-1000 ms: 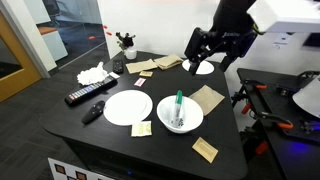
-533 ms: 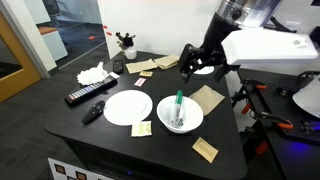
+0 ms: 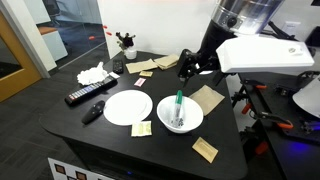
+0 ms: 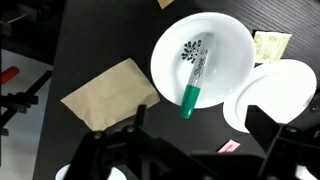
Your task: Put the marker in the bowl on the table
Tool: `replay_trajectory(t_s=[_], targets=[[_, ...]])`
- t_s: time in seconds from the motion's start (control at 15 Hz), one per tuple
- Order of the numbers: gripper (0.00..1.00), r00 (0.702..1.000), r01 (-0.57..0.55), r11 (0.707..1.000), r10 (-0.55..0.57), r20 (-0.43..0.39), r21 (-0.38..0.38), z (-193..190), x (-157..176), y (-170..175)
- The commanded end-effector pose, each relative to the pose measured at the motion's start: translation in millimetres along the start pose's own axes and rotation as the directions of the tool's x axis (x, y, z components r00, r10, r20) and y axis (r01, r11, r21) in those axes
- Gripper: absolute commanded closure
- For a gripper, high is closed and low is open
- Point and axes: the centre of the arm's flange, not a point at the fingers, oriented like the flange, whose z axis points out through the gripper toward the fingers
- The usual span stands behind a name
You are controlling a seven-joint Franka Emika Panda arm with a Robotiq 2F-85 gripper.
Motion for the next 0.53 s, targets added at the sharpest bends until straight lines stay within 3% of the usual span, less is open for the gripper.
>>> replay_trajectory(t_s=[0.0,0.47], targets=[[0.0,0.999,-0.043,0.999,0.042,-0.029,-0.028,8,-3,-5],[0.0,0.99,-0.118,0.991,0.112,-0.083,-0.065,22,-17,-10]])
